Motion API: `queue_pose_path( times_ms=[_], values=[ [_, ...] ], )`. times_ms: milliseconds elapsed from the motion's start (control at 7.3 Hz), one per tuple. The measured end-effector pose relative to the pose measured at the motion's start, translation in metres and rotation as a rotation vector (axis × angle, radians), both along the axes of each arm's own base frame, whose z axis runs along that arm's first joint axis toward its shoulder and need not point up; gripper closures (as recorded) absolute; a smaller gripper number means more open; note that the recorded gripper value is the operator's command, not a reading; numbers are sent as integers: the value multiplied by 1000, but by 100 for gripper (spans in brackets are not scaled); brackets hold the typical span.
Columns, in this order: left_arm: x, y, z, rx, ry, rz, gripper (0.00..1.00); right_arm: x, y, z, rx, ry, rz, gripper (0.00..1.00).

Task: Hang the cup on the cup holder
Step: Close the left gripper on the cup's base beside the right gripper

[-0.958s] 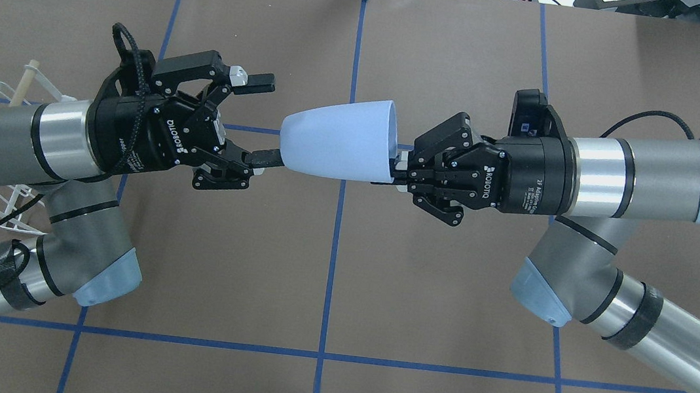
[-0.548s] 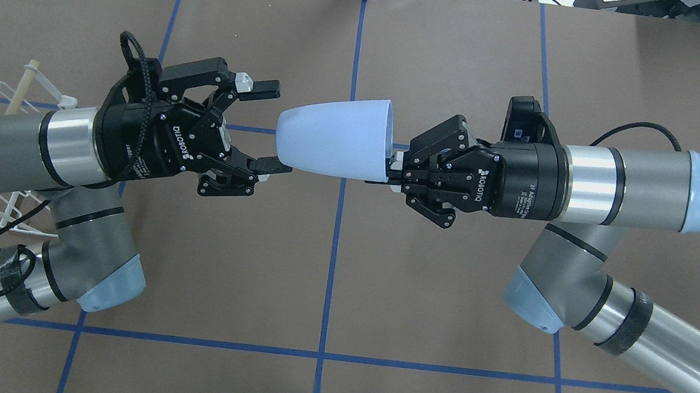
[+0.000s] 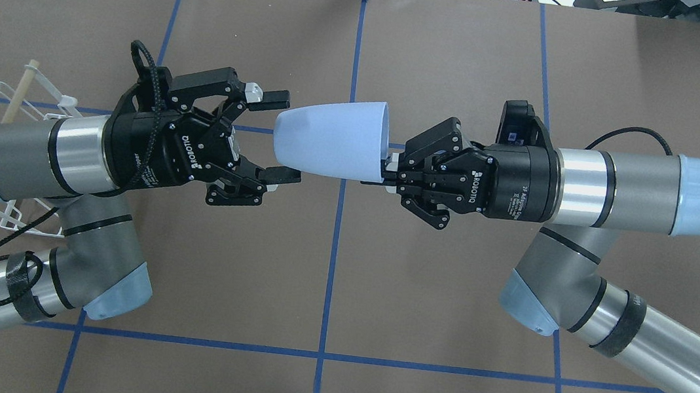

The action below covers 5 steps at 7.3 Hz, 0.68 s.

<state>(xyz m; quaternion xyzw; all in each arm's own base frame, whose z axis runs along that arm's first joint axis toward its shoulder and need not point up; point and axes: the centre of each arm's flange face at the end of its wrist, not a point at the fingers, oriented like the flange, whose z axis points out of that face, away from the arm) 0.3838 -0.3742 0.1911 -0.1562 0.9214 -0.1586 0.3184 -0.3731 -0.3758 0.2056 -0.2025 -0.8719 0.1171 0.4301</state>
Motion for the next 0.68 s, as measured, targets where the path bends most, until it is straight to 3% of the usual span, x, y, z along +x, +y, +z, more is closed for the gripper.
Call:
queue_pose_path(
  times_ms=[137,548,685],
  values=[
    [3,-2,0,-2,-3,0,9,-2,3,0,4,-8,-5,100],
    [5,-3,2,-4,-7,1,49,-2,4,0,6,-16,-4,100],
    [4,-3,2,-3,-5,2,90,-2,3,0,4,-17,-1,93]
  ],
)
